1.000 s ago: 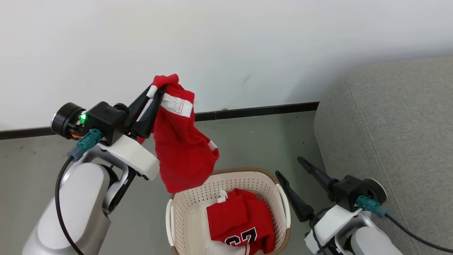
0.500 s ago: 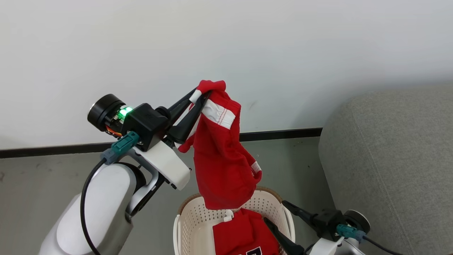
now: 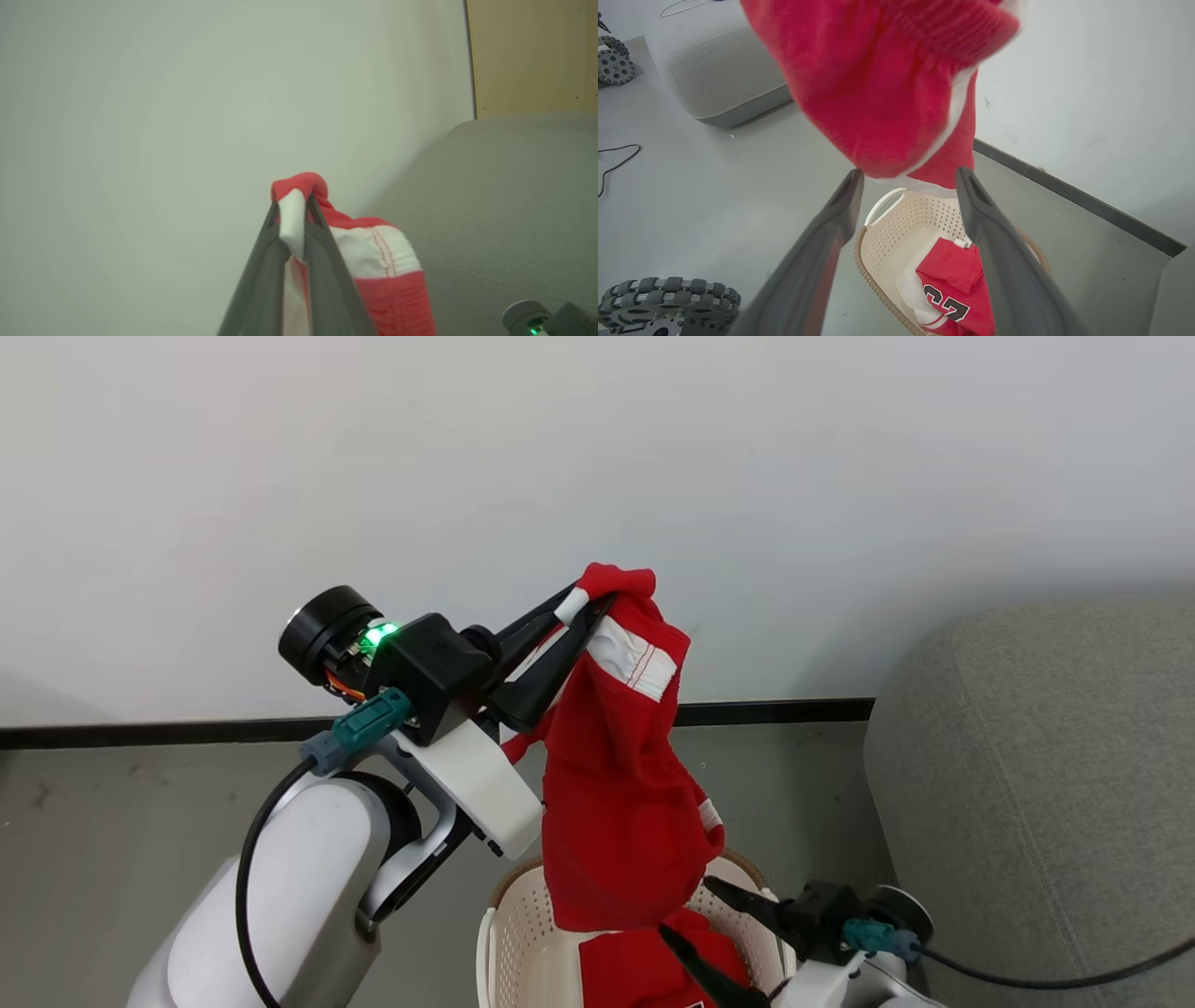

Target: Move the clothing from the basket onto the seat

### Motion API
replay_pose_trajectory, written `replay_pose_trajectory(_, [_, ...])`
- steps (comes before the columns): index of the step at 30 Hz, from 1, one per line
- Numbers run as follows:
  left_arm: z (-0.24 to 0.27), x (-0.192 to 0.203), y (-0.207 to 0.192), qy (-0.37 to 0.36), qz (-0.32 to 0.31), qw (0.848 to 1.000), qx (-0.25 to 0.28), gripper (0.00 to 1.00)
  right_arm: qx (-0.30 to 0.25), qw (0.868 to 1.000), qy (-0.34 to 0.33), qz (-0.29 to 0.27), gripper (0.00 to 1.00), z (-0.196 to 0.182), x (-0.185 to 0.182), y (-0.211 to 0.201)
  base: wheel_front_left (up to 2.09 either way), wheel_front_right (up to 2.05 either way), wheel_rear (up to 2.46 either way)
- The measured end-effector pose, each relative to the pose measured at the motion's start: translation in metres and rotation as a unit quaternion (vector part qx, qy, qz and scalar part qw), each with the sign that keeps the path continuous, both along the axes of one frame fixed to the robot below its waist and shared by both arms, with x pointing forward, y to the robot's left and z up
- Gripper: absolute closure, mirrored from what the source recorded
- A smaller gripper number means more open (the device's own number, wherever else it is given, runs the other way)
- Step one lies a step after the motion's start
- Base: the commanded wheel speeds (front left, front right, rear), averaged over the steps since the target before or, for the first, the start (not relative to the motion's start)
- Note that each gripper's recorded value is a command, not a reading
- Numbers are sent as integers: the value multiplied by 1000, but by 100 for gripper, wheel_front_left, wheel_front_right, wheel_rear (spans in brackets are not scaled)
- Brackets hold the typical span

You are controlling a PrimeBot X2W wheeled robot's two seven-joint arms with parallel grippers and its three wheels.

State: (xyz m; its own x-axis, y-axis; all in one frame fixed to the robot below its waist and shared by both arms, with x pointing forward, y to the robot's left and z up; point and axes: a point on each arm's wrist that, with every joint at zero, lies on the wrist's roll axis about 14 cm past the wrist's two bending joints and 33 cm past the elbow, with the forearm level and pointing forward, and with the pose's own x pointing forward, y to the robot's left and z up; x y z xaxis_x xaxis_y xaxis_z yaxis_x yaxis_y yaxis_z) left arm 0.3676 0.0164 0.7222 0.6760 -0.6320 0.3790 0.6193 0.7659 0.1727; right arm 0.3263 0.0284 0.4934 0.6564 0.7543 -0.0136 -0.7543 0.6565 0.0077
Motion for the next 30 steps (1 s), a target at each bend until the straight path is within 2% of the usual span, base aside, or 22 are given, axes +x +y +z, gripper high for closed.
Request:
replay_pose_trajectory(11, [4,-8,2,1,-2,1000,3,100,-8,995,-47,85,0,28,-1,48,0,0,0])
replay_pose_trajectory(12, [4,-8,2,1,-1,1000,3,100,-6,995,-54,88,9,32,1,51,0,0,0])
replay_pose_trajectory(13, [4,-9,3,1,-1,1000,3,100,-4,994,-60,90,55,37,2,53,0,0,0])
replay_pose_trajectory(14, [4,-9,3,2,-1,1000,1,100,-3,993,-66,94,74,40,4,54,0,0,0])
replay_pose_trajectory(15, [5,-9,4,4,-3,1000,-2,100,-2,993,-72,96,100,44,4,56,0,0,0])
replay_pose_trajectory(24, [1,3,21,26,25,999,-21,100,4,992,-82,98,100,51,9,56,0,0,0])
replay_pose_trajectory(30, [-21,15,36,66,50,996,-32,100,9,995,-85,54,100,56,27,28,0,0,0])
